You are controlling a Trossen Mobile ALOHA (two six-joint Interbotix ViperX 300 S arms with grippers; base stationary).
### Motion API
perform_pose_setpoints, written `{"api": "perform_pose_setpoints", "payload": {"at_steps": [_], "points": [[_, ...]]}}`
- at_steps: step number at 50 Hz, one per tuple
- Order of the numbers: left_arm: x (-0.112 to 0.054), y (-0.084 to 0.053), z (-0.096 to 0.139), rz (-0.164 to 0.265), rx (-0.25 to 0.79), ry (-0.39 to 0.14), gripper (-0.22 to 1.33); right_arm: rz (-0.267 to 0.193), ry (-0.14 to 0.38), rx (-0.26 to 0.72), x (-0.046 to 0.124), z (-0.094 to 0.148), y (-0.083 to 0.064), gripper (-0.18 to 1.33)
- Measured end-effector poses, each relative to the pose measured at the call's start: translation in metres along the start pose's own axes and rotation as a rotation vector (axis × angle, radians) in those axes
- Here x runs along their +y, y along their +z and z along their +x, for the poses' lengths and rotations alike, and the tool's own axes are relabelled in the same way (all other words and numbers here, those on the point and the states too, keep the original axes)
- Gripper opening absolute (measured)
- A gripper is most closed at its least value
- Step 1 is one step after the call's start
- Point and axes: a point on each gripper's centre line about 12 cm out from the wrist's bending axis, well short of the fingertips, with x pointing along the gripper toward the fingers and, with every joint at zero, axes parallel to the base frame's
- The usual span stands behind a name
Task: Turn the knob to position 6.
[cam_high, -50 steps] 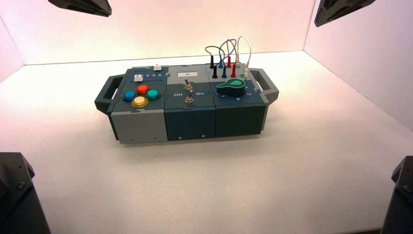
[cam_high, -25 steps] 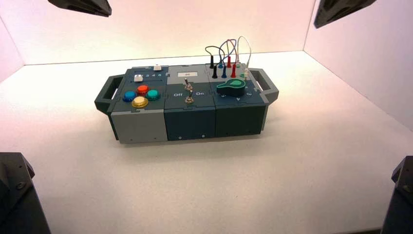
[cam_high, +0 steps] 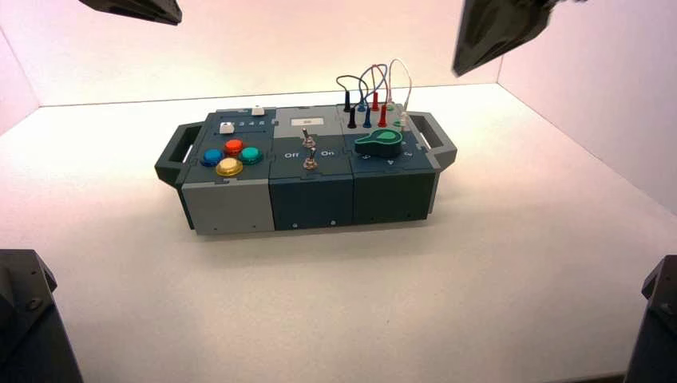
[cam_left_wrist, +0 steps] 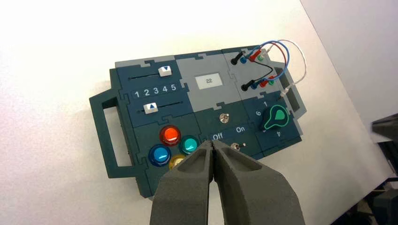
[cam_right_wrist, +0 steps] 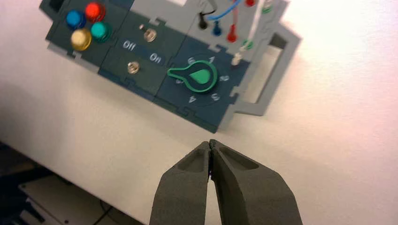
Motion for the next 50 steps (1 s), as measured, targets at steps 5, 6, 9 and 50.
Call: {"api": "perform_pose_setpoints", "payload": {"at_steps": [5,6,9,50], "points": [[0.0,0.0,0.0,0.002,-0.001,0.0,-0.16,-0.03,0.019,0.023,0.01,0.01,0.006,-0.14],[0.0,0.0,0.0,0.002,-0.002,0.002,-0.16,-0.032,0.02,0.026,0.011,0.012,0.008,-0.14],[0.001,-0.001,0.0,0.005,-0.004,0.005,-0.16,-0.036,0.03,0.037,0.016,0.018,0.011,-0.14],[0.032,0.001,-0.009,-0.05,-0.093,0.117,-0.16,-0.018,0.035,0.221,0.029,0.1,0.023,-0.14]]}}
